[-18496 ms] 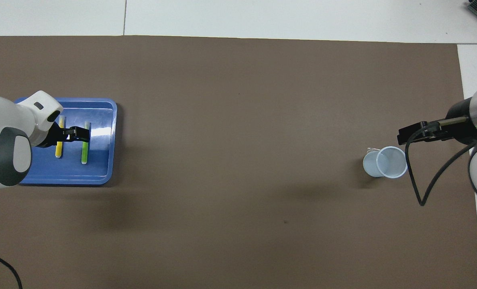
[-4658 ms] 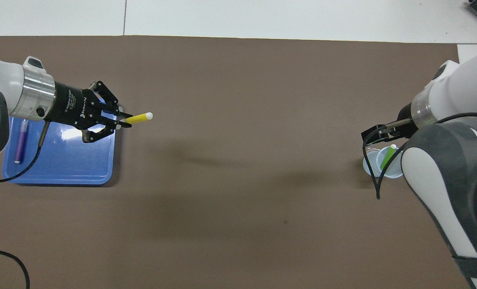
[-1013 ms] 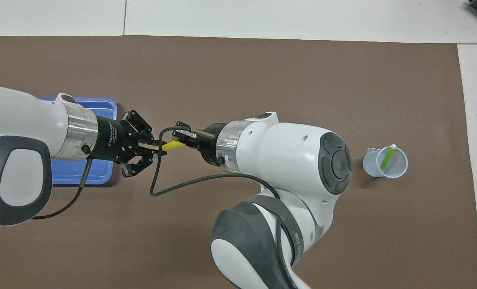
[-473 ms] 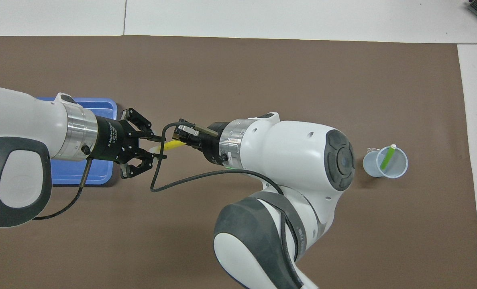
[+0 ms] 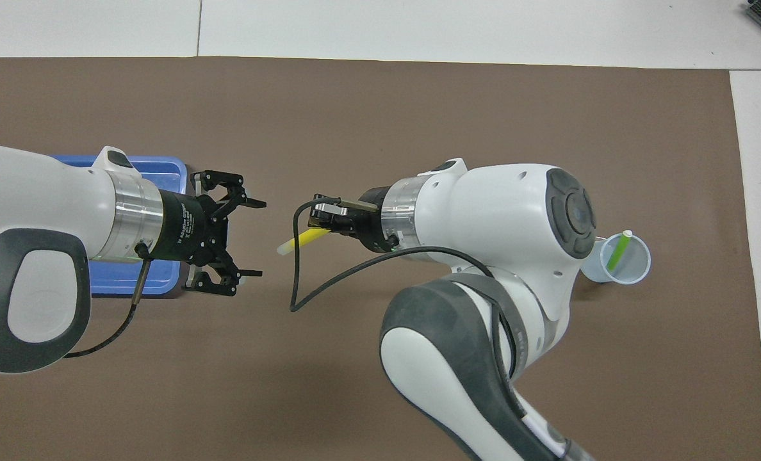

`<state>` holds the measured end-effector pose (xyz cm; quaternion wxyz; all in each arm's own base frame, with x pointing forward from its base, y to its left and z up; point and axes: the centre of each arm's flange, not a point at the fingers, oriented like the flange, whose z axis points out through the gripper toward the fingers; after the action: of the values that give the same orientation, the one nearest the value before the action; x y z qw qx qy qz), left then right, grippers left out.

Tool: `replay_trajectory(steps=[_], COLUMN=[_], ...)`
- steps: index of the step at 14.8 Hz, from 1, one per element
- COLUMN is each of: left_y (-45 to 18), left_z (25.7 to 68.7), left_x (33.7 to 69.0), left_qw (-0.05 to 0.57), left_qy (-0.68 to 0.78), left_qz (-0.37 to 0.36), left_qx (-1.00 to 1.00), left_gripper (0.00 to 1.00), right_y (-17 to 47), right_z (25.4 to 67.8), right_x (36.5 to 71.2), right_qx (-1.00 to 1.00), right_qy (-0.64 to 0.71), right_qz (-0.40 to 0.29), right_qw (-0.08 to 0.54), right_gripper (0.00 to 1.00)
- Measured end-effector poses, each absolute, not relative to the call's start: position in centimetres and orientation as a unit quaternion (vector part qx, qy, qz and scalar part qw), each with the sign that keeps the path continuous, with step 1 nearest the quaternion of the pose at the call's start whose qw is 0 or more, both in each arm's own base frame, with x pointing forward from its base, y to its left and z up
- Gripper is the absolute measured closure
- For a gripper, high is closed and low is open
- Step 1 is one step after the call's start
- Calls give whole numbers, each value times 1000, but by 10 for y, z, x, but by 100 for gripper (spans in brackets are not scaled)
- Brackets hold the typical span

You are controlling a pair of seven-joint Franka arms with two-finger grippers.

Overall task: Transfer and insert pens with both arms
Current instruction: 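Carry the yellow pen to the cup with the right gripper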

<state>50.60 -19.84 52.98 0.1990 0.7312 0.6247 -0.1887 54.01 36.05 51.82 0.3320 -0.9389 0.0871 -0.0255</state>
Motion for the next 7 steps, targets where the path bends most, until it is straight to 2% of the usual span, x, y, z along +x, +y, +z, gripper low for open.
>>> replay_trajectory(steps=[4, 7], left_y=[-174, -134], left_z=[514, 508], left_x=[495, 495], left_qw=[209, 185], left_qy=[497, 395], left_qz=[-162, -129], left_qx=[827, 891], left_gripper=[0, 0], right_y=[293, 233], right_z=[517, 527], right_x=[554, 553], right_qx=[-969, -979], right_qy=[-14, -113], right_qz=[-6, 8], right_qw=[246, 169], right_gripper=[82, 82])
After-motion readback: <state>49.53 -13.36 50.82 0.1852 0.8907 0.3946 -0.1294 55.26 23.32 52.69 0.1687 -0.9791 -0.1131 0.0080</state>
